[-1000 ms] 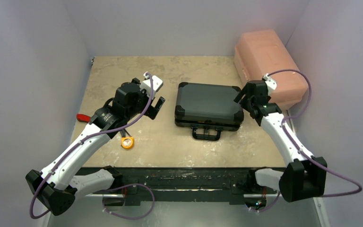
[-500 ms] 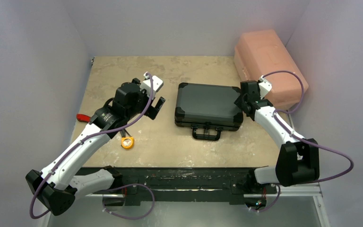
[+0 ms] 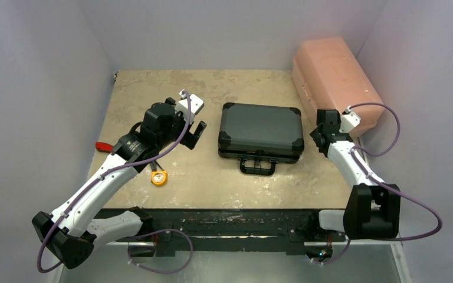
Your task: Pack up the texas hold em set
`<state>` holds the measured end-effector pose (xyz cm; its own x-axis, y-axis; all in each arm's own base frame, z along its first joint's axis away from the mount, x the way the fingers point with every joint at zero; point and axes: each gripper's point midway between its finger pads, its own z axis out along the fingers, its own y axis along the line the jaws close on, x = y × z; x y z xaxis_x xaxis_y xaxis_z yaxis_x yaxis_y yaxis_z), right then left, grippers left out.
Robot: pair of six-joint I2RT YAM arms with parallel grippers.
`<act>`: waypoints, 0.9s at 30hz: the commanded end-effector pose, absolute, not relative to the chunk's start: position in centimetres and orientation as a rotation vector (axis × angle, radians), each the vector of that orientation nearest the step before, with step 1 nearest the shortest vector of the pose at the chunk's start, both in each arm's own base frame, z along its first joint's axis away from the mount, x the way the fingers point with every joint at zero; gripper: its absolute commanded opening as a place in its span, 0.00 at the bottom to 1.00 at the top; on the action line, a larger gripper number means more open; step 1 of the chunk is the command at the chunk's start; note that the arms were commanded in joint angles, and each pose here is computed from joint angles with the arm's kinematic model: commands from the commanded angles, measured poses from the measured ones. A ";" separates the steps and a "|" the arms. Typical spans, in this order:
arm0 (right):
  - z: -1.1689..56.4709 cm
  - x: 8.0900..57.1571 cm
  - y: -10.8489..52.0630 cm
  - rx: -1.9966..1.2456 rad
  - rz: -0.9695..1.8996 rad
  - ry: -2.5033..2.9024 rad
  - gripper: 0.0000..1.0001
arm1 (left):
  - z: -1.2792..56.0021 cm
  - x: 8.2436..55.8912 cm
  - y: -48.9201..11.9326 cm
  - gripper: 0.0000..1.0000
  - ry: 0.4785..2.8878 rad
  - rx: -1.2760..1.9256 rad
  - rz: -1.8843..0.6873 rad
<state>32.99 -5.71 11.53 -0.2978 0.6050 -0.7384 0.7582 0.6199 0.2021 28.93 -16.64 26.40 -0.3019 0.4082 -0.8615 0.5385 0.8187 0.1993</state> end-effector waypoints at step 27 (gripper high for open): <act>1.0 28.6 8.0 0.508 0.298 2.596 0.02 | 27.3 29.2 -16.8 0.88 1.912 0.677 -0.175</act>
